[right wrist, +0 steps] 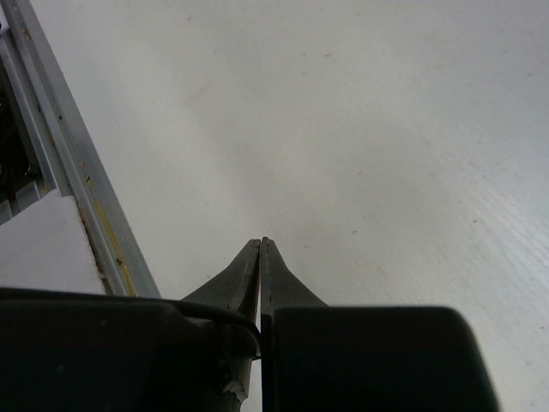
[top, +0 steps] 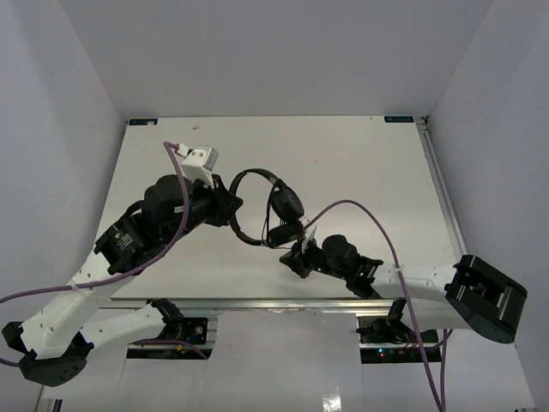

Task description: Wrap the headphones

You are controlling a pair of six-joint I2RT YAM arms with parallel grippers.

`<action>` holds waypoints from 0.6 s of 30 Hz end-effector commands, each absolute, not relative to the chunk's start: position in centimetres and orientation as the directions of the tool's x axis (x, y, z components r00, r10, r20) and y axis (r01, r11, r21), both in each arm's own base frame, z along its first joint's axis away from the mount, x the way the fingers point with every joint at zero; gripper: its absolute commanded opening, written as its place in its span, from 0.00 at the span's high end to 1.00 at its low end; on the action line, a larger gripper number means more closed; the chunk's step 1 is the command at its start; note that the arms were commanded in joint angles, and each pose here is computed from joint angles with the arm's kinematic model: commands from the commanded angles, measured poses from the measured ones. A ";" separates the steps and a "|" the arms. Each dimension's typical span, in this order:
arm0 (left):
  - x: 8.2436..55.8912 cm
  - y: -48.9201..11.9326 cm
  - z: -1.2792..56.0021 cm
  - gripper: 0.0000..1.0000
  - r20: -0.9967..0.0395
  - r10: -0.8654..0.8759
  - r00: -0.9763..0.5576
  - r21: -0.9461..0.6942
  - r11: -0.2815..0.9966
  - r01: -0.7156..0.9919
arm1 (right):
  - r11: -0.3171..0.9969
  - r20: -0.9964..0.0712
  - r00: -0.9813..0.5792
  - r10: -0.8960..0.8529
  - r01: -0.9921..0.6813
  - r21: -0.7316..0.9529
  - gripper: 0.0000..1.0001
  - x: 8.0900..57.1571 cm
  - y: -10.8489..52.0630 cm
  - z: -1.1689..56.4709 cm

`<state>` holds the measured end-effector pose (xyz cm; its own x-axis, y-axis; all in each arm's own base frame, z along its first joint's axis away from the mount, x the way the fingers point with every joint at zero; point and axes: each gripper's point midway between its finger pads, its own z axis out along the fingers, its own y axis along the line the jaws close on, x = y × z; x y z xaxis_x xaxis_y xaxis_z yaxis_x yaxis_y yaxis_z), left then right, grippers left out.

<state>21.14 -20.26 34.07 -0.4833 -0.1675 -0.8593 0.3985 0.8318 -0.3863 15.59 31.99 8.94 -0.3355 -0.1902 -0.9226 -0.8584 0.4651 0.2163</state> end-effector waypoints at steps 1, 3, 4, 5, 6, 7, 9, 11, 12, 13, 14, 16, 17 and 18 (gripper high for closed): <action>16.5 -23.4 35.9 1.00 -0.886 -0.021 -0.463 -0.377 0.614 0.694 | 0.513 -0.934 -0.309 -0.179 -0.840 0.180 0.92 17.3 30.6 9.8; 14.5 -24.6 34.9 1.00 -0.891 0.083 -0.446 -0.349 0.502 0.791 | 0.491 -0.936 -0.294 -0.194 -0.855 0.167 0.92 17.3 30.5 10.6; 14.2 -24.7 34.2 1.00 -0.889 0.117 -0.442 -0.336 0.486 0.807 | 0.484 -0.936 -0.289 -0.200 -0.860 0.162 0.92 17.4 30.5 11.0; 14.0 -24.8 33.6 1.00 -0.887 0.151 -0.436 -0.324 0.468 0.822 | 0.477 -0.937 -0.283 -0.206 -0.865 0.156 0.92 17.5 30.4 11.4; 13.9 -24.8 32.8 1.00 -0.883 0.186 -0.431 -0.309 0.461 0.832 | 0.471 -0.940 -0.275 -0.203 -0.869 0.153 0.92 17.6 30.4 12.1; 13.9 -24.7 31.9 1.00 -0.877 0.222 -0.426 -0.290 0.462 0.838 | 0.465 -0.945 -0.264 -0.191 -0.872 0.150 0.92 17.8 30.5 13.3; 14.0 -24.5 30.1 1.00 -0.860 0.289 -0.422 -0.260 0.463 0.847 | 0.449 -0.945 -0.264 -0.191 -0.880 0.155 0.92 17.9 30.4 14.1; 15.0 -23.9 27.7 1.00 -0.847 0.369 -0.383 -0.177 0.482 0.858 | 0.467 -0.939 -0.280 -0.202 -0.870 0.159 0.92 18.6 29.8 14.7; 15.7 -23.6 26.7 1.00 -0.836 0.396 -0.380 -0.146 0.506 0.850 | 0.465 -0.940 -0.277 -0.196 -0.871 0.160 0.92 18.8 29.8 15.4; 16.4 -23.3 25.8 1.00 -0.825 0.426 -0.371 -0.109 0.524 0.845 | 0.463 -0.940 -0.278 -0.196 -0.872 0.162 0.92 18.9 29.7 16.0; 17.1 -23.0 25.0 1.00 -0.814 0.464 -0.350 -0.061 0.530 0.846 | 0.461 -0.935 -0.289 -0.206 -0.872 0.168 0.92 18.8 29.5 16.0; 18.9 -21.9 23.9 1.00 -0.791 0.498 -0.356 0.017 0.599 0.800 | 0.464 -0.934 -0.293 -0.206 -0.869 0.170 0.92 18.8 29.3 16.7; 19.7 -21.4 23.3 1.00 -0.775 0.517 -0.363 0.050 0.623 0.780 | 0.465 -0.933 -0.297 -0.204 -0.868 0.175 0.92 18.8 29.2 17.1; 20.4 -21.0 22.9 1.00 -0.762 0.535 -0.364 0.086 0.641 0.763 | 0.462 -0.934 -0.296 -0.199 -0.869 0.178 0.92 18.7 29.2 17.6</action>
